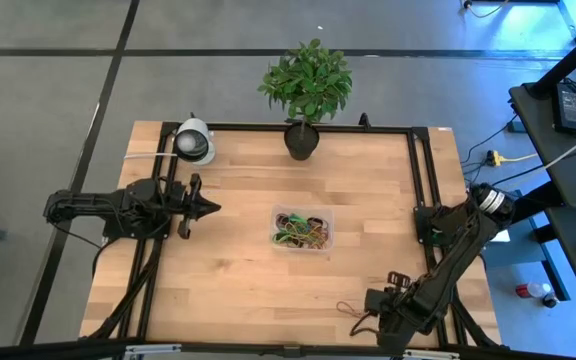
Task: Pick and place rubber bands into bin
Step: Put the red rubber band into the bin, then return to Home Position
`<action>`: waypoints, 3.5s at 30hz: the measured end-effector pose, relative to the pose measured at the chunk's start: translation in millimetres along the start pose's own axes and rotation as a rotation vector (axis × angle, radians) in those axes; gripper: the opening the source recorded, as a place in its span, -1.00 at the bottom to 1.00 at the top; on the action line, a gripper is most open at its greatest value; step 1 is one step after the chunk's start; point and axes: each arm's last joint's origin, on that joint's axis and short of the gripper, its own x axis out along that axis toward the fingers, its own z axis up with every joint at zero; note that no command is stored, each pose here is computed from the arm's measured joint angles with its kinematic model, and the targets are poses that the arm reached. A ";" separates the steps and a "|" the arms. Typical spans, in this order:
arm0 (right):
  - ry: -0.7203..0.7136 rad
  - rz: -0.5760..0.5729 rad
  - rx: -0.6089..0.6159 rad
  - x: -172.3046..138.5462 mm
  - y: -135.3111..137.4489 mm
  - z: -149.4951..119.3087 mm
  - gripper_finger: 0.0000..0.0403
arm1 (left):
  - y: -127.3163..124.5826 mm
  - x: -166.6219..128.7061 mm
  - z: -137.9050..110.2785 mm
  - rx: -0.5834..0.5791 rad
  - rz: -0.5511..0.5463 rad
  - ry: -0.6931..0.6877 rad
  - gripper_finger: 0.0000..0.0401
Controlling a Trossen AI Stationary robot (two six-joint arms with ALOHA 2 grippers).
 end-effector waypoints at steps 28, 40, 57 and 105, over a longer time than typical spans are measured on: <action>-0.342 -0.038 -0.328 112.9 -14.7 -4.7 -0.28 | 0.1 0.0 0.5 -0.001 0.009 -0.006 -0.99; -0.595 -0.071 -0.390 125.7 -31.6 -1.0 -0.96 | 0.1 0.0 0.5 -0.001 0.009 -0.006 -0.99; -1.037 -0.180 -0.189 67.6 -104.9 20.5 -0.99 | 0.1 0.0 0.5 -0.001 0.009 -0.006 -0.99; -1.034 -0.135 -0.066 17.2 -159.2 157.1 -0.22 | 0.2 0.2 0.3 -0.001 0.009 -0.003 -0.99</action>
